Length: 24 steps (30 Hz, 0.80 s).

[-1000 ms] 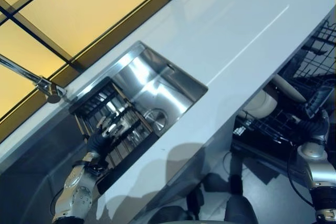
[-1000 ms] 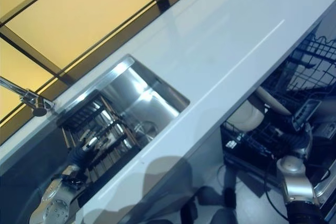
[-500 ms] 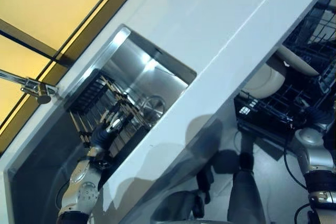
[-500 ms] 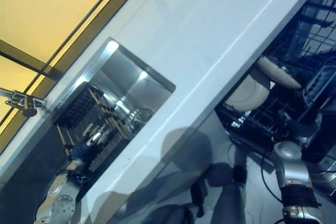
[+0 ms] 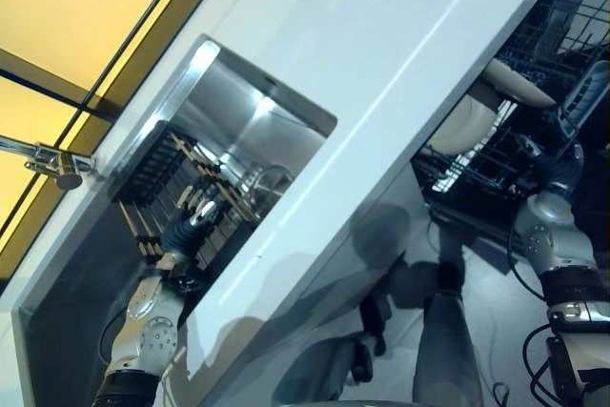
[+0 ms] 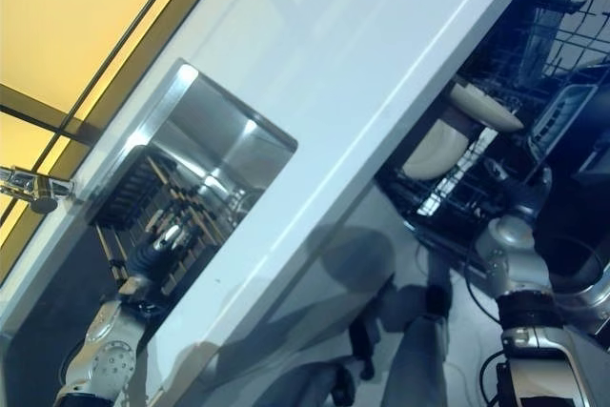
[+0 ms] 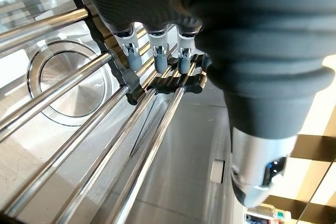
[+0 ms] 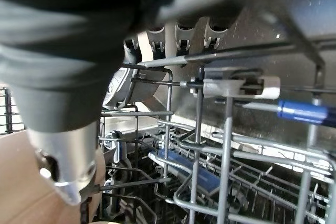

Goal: Pick up plates and place into dishwasher.

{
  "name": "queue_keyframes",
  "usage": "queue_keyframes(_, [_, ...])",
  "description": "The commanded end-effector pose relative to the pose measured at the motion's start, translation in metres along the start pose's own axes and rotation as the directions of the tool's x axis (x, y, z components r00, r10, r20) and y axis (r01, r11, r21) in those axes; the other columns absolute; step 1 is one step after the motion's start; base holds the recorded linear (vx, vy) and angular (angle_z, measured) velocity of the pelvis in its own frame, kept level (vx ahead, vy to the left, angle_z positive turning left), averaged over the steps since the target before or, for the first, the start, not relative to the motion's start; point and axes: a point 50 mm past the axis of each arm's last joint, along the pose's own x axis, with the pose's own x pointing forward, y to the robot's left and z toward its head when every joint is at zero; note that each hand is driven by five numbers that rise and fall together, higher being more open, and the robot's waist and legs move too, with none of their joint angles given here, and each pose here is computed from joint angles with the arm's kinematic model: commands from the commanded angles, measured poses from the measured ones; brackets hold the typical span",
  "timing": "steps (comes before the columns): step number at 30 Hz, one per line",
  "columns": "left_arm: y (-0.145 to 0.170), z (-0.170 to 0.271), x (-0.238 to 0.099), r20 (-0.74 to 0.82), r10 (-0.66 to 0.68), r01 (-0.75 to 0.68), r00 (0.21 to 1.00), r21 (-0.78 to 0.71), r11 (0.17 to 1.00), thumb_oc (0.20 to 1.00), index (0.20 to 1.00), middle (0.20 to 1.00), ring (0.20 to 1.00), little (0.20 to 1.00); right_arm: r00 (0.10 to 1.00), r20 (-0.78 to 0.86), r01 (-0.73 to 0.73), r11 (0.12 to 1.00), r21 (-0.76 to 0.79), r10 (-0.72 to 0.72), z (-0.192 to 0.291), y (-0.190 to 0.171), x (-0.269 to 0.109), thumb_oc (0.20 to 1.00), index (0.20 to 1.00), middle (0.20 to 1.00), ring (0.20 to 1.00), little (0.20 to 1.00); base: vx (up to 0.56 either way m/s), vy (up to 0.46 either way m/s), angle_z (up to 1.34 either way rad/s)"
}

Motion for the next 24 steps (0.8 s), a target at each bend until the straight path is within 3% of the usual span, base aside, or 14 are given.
queue_keyframes(1, [-0.028, -0.003, 0.006, 0.012, -0.096, 0.096, 0.995, -0.040, 0.995, 1.000, 1.000, 1.000, 1.000, 1.000, 0.964, -0.085, -0.252, 0.968, -0.002, 0.251, -0.002, 0.042, -0.002, 1.000, 1.000, 1.000, 1.000, 1.000, -0.04, 0.012, -0.05])
queue_keyframes(5, [-0.030, 0.001, 0.008, 0.034, -0.098, 0.100, 0.995, -0.038, 0.994, 1.000, 1.000, 1.000, 1.000, 1.000, 0.907, -0.051, -0.416, 0.908, 0.054, 0.418, 0.008, 0.065, -0.009, 1.000, 1.000, 1.000, 1.000, 1.000, -0.02, 0.006, -0.01])
queue_keyframes(9, [-0.029, 0.005, 0.009, 0.051, -0.102, 0.104, 0.993, -0.039, 0.994, 1.000, 1.000, 1.000, 1.000, 1.000, 0.787, 0.000, -0.615, 0.785, 0.081, 0.617, 0.013, 0.088, -0.024, 1.000, 1.000, 1.000, 1.000, 1.000, -0.01, 0.004, 0.00])
queue_keyframes(13, [-0.028, 0.009, 0.012, 0.056, -0.111, 0.113, 0.992, -0.038, 0.993, 1.000, 1.000, 1.000, 1.000, 1.000, 0.611, 0.042, -0.792, 0.608, 0.058, 0.791, 0.020, 0.112, -0.046, 1.000, 1.000, 1.000, 1.000, 1.000, -0.02, 0.001, 0.01])
queue_keyframes(14, [-0.027, 0.010, 0.011, 0.053, -0.116, 0.118, 0.992, -0.040, 0.992, 1.000, 1.000, 1.000, 1.000, 1.000, 0.517, 0.048, -0.856, 0.517, 0.009, 0.855, 0.022, 0.124, -0.059, 1.000, 1.000, 1.000, 1.000, 1.000, 0.00, 0.000, 0.00])
queue_keyframes(18, [-0.025, 0.014, 0.013, 0.053, -0.138, 0.140, 0.989, -0.031, 0.990, 1.000, 1.000, 1.000, 1.000, 1.000, 0.328, 0.095, -0.940, 0.334, -0.065, 0.940, 0.040, 0.151, -0.085, 1.000, 1.000, 1.000, 1.000, 1.000, -0.05, -0.035, 0.10])
queue_keyframes(24, [-0.018, 0.021, 0.014, 0.053, -0.159, 0.159, 0.986, 0.007, 0.987, 1.000, 1.000, 1.000, 1.000, 1.000, 0.197, 0.196, -0.976, 0.211, -0.049, 0.961, 0.058, 0.173, -0.110, 1.000, 1.000, 1.000, 1.000, 1.000, -0.05, -0.068, 0.08])
